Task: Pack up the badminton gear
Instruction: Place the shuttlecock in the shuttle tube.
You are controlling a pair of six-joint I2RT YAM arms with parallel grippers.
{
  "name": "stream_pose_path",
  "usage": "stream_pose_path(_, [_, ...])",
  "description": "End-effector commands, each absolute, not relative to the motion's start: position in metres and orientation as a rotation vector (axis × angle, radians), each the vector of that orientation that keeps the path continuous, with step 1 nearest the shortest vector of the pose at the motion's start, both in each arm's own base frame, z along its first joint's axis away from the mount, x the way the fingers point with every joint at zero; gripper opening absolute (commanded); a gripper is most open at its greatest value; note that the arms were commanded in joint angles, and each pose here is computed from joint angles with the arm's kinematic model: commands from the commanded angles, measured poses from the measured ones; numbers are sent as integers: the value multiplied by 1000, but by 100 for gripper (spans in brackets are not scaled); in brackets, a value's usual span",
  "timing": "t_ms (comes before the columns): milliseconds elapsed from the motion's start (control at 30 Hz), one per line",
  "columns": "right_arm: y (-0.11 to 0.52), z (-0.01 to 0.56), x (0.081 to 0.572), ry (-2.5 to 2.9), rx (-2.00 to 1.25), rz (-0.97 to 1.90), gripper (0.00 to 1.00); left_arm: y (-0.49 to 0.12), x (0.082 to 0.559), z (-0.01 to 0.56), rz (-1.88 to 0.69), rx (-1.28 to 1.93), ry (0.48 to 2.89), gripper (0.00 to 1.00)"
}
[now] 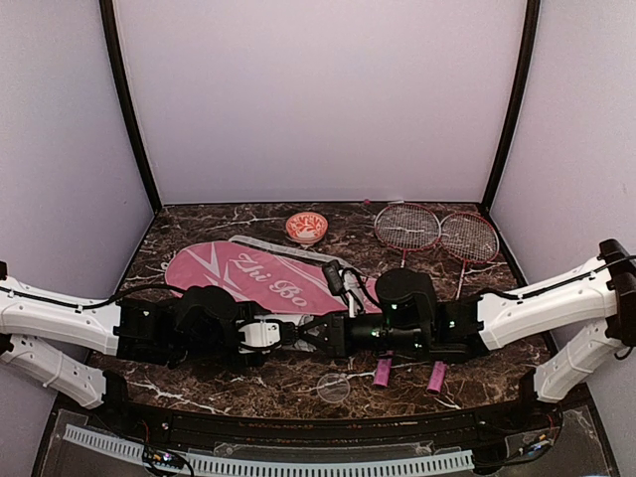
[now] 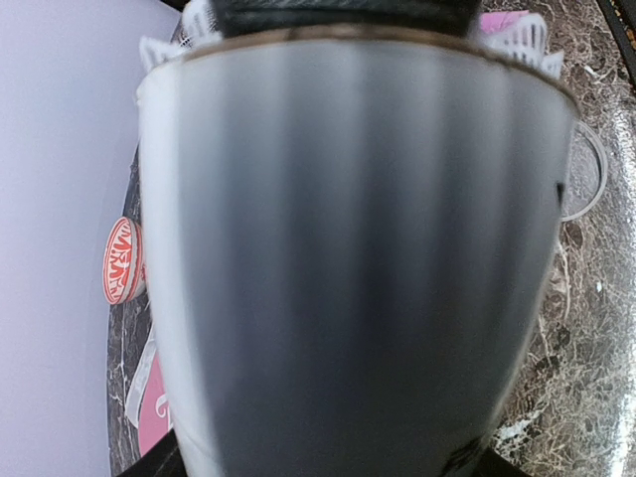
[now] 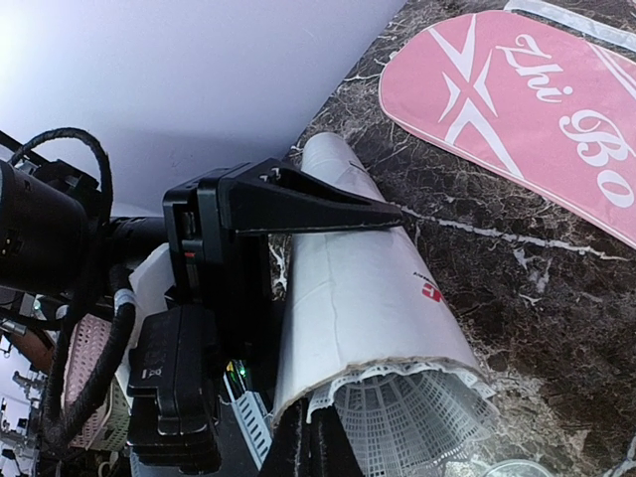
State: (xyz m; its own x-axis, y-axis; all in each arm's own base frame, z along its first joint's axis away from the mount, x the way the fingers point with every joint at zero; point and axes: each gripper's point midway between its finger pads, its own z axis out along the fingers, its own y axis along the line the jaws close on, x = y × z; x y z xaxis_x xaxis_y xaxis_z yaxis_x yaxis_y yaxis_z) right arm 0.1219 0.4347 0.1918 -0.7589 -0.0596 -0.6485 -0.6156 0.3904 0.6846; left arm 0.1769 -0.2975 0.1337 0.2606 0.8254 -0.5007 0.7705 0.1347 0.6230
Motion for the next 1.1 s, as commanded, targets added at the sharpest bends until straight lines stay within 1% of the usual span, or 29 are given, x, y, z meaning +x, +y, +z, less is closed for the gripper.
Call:
stream_pose_path(0, [441,202,119,2058,-546,1442,0,-301,176,149,44,1591,1496,69])
stream_pose_path(500, [445,176,124,2091,-501,1428,0,-302,175,149,46,1595,1494,68])
stream_pose_path(767, [458,182,127,2050,-505,1457,0,-302,175,151,40,1588,1487,69])
stream_pose_path(1067, [470,174,132,2040,-511,1443,0,-302,175,151,38,1590,1488,69])
